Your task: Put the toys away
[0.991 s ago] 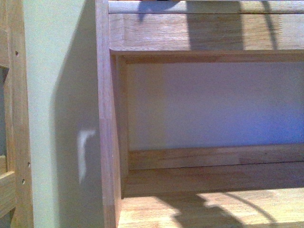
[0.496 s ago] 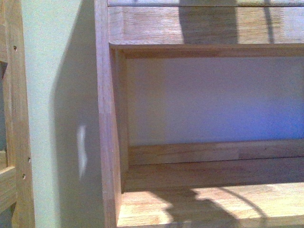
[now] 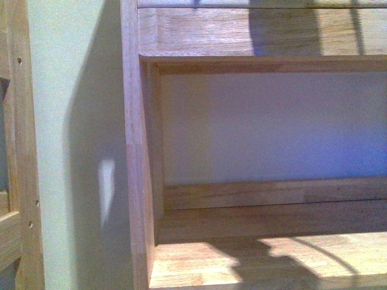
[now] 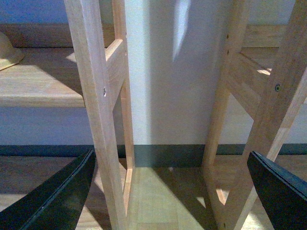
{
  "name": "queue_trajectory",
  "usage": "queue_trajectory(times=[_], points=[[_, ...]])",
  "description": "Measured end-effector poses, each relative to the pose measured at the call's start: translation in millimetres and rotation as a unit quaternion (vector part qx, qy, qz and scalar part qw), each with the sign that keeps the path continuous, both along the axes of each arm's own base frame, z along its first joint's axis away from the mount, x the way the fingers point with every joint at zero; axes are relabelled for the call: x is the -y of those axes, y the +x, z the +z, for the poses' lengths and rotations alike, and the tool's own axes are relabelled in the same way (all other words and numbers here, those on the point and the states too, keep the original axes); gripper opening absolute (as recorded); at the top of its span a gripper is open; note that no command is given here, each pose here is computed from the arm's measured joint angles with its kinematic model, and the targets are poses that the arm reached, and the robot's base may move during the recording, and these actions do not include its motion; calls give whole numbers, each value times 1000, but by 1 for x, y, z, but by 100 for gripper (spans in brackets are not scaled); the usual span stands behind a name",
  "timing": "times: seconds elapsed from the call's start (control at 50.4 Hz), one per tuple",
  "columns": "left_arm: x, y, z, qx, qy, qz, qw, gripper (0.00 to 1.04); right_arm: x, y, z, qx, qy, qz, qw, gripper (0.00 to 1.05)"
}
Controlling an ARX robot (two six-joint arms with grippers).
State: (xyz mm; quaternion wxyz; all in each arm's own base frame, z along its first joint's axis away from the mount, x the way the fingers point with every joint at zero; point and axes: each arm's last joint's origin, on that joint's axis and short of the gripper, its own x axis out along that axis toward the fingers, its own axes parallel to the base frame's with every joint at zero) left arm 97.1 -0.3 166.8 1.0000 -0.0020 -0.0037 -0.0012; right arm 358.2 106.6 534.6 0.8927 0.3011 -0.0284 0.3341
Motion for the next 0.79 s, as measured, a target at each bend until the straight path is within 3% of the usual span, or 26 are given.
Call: queue_trajectory(times=[0.139, 0.456, 0.615, 0.793], points=[[0, 0, 0, 0, 0, 0, 1000, 98, 6, -4, 2, 6, 3, -7, 1000, 99], [0, 0, 0, 0, 0, 0, 1000, 98, 29, -31, 8, 34, 27, -31, 999, 98], [0, 0, 0, 0, 0, 0, 1000, 98, 50, -72, 5, 71, 36, -58, 995, 98], [0, 0, 0, 0, 0, 0, 1000, 98, 74, -131, -21, 108, 17, -82, 991, 98]])
